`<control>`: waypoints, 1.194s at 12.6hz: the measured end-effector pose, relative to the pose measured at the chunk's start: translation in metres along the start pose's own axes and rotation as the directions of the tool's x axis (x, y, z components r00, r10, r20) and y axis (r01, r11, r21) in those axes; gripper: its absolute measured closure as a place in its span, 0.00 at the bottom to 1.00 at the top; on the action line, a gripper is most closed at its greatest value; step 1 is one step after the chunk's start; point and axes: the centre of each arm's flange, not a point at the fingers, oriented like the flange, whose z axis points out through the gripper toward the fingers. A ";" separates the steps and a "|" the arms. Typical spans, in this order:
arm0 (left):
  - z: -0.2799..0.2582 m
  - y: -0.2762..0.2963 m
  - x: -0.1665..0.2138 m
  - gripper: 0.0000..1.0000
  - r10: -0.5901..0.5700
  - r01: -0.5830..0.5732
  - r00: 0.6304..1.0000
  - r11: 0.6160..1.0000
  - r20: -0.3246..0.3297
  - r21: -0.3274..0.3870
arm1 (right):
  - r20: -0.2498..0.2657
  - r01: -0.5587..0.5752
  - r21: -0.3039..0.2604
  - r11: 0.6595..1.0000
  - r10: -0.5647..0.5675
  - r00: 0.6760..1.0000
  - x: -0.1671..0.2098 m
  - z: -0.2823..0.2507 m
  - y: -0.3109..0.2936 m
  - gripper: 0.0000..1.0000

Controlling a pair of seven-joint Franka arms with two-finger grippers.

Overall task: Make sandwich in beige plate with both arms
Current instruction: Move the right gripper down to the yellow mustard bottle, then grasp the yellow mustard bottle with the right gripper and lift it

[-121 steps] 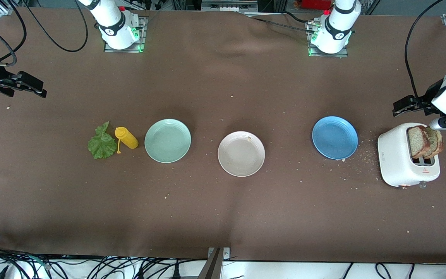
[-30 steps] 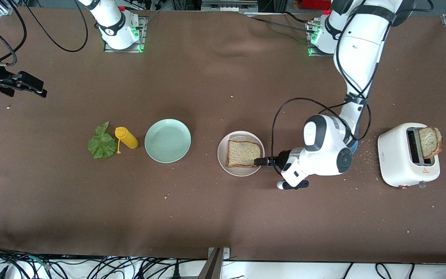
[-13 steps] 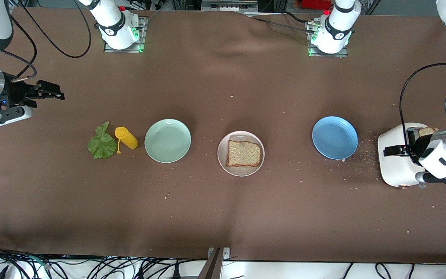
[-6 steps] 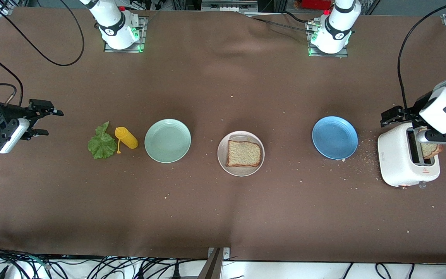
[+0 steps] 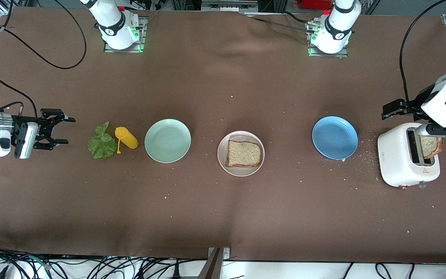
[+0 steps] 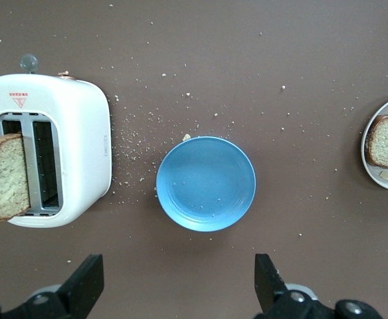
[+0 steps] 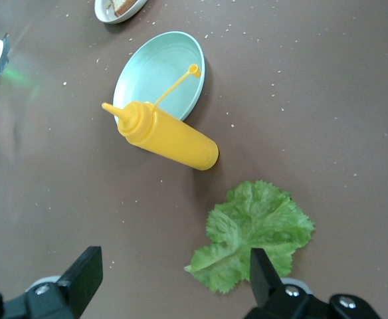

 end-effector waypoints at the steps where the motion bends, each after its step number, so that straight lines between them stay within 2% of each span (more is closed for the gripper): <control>1: 0.001 -0.001 0.000 0.00 -0.001 0.001 1.000 1.000 0.002 0.000 | -0.021 0.039 0.025 0.999 -0.038 0.999 -0.009 0.009 0.004 0.03; 3: 0.002 -0.006 0.001 0.00 -0.011 0.011 1.000 1.000 0.002 -0.001 | -0.112 0.156 0.044 0.987 -0.150 0.982 -0.017 0.020 0.010 0.04; 5: 0.002 -0.007 0.001 0.00 -0.011 0.011 1.000 1.000 0.001 -0.001 | -0.184 0.274 0.043 0.961 -0.262 0.947 -0.017 0.023 0.009 0.04; 9: 0.001 -0.004 0.001 0.00 -0.006 0.006 1.000 1.000 0.000 -0.001 | -0.408 0.443 0.005 0.897 -0.403 0.820 -0.044 0.077 0.036 0.04; 12: 0.001 -0.002 0.001 0.00 -0.003 0.003 1.000 1.000 0.000 0.000 | -0.513 0.494 -0.030 0.869 -0.438 0.738 -0.062 0.130 0.057 0.04; 15: 0.002 -0.002 0.001 0.00 -0.003 0.003 1.000 1.000 0.001 0.000 | -0.591 0.533 -0.030 0.845 -0.445 0.672 -0.051 0.160 0.056 0.04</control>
